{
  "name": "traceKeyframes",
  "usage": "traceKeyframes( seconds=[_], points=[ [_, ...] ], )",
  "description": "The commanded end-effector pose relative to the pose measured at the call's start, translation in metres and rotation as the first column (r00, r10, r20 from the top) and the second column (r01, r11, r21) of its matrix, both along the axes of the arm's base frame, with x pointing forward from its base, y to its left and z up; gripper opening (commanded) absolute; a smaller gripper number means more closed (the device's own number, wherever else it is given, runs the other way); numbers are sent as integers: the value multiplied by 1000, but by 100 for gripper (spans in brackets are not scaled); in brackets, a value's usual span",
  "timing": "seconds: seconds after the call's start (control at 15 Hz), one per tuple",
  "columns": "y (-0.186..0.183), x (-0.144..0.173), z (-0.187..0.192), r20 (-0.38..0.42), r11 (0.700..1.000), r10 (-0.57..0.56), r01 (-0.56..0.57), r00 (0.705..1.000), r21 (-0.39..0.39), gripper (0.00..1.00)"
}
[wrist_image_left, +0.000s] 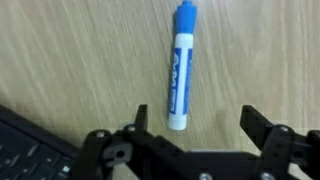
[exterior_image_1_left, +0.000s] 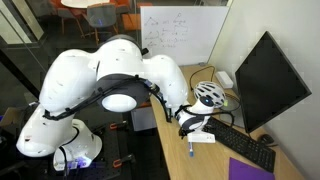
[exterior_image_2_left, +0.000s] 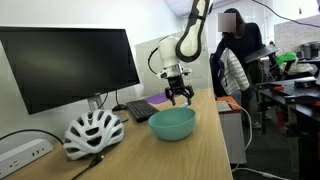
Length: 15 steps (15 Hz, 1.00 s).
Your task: Put the marker in the bowl
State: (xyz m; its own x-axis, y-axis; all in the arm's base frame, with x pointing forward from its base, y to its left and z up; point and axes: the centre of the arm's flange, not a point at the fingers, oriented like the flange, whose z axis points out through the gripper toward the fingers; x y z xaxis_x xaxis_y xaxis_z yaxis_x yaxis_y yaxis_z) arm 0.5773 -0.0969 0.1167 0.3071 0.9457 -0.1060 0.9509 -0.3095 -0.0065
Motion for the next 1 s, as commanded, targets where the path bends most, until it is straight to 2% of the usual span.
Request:
traceKeyframes(
  seconds=[0.0, 0.07, 0.2, 0.27, 0.8, 0.87, 0.93],
  points=[
    [-1, 10, -19, -65, 997, 69, -70, 996, -14, 96],
    [-1, 12, -25, -74, 998, 57, -58, 996, -12, 74],
    [-3, 17, -32, -49, 1000, 6, -7, 999, -9, 70],
    [-5, 21, -31, -36, 1000, -14, 15, 999, 1, 64],
    [-3, 20, -6, 9, 999, -41, 41, 999, 31, 1],
    [-1, 17, 1, 23, 999, -40, 39, 999, 34, 1],
    [0, 16, 6, 33, 998, -43, 42, 999, 40, 5]
  ],
)
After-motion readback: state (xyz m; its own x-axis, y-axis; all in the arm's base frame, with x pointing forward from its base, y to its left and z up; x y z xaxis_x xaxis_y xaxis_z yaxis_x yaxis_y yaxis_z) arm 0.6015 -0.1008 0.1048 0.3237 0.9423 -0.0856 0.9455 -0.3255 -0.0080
